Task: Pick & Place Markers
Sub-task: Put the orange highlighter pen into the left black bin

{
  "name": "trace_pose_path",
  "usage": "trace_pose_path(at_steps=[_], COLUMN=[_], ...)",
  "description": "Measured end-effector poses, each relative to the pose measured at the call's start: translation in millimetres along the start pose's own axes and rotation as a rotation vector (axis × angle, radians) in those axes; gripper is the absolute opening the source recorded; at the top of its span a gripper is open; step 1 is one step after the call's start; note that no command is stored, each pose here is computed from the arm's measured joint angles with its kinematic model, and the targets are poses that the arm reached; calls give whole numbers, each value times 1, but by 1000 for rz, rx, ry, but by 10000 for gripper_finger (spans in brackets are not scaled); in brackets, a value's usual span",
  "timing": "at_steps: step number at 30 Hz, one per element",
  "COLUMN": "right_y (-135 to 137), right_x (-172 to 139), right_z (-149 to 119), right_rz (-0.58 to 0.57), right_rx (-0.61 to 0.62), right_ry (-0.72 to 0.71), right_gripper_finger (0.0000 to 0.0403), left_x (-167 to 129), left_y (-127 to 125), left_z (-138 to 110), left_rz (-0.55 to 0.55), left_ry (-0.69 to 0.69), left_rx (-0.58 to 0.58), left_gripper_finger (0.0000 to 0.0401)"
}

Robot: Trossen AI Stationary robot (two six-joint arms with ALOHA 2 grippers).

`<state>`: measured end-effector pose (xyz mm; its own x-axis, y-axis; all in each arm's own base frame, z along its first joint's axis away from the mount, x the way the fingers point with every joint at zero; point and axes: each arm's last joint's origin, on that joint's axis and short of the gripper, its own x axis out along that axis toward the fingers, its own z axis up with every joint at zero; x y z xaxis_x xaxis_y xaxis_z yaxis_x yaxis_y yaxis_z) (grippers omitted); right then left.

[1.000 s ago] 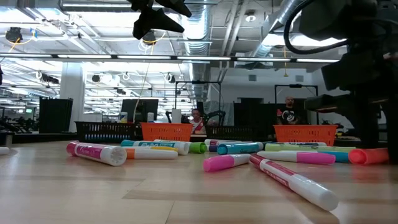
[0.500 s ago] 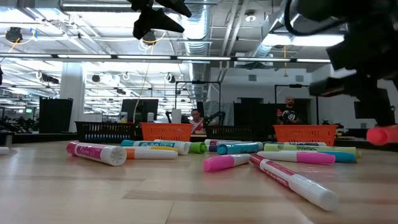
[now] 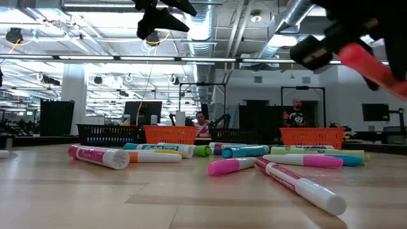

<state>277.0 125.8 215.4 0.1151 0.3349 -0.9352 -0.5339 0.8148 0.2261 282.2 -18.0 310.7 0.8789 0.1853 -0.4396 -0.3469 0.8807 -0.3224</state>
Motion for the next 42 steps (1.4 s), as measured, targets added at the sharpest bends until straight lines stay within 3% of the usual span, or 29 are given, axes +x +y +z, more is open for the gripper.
trace_pose_path(at_steps=[6,13,18,24,35,42], right_y=[-18,-44,-55,-64,-85,-96], right_x=[-8,-18,-24,-27,-35,-41], right_z=[12,20,26,24,17,17], right_rz=[-30,-83,-121,-139,-113,-109], right_rx=[15,76,45,34,71,114], right_ry=[-142,-286,-378,-389,-421,-477], right_gripper_finger=[53,53,53,53,53,53], left_x=[0,-1,-4,-20,-61,-64], left_y=[-3,-5,-9,-5,-3,5], left_z=[-2,-5,-9,-9,4,-21], left_rz=[-95,-147,-221,-232,-297,-303], left_ry=[44,89,147,188,91,140], left_rx=[129,141,149,142,142,104], left_gripper_finger=[181,181,181,181,181,181])
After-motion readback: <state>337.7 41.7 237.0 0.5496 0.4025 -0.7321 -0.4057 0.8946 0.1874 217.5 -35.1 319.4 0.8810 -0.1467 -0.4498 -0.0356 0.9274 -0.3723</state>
